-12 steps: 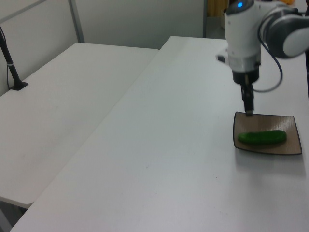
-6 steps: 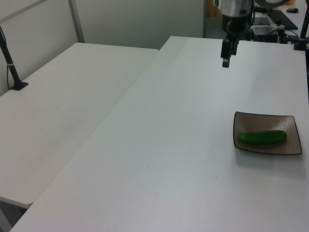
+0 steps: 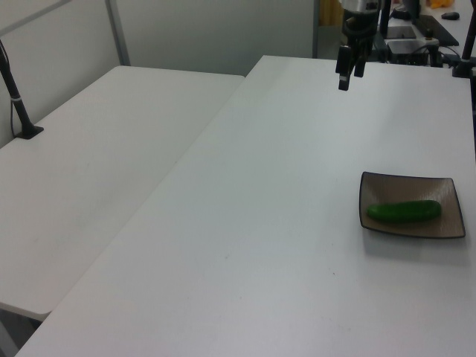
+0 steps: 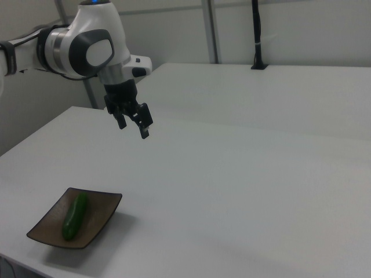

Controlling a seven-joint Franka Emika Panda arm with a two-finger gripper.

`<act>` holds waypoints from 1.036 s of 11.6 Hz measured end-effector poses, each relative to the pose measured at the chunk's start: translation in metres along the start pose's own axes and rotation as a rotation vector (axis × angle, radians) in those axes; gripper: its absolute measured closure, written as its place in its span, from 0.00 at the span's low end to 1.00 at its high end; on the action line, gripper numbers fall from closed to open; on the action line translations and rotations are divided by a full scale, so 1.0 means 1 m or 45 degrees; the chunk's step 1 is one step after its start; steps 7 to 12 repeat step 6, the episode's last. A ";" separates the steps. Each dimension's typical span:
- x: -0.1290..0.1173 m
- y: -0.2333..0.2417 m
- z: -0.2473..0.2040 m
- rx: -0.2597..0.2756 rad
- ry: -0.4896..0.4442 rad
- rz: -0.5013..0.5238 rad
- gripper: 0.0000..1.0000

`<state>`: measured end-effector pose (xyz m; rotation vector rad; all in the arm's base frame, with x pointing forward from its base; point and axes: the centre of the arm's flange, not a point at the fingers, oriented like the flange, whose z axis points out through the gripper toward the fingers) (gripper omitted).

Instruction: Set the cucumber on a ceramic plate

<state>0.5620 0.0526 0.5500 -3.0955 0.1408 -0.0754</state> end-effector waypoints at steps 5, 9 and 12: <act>0.002 -0.002 0.006 0.000 -0.013 -0.046 0.00; 0.002 -0.002 0.006 0.000 -0.013 -0.091 0.00; 0.002 -0.002 0.006 0.000 -0.013 -0.091 0.00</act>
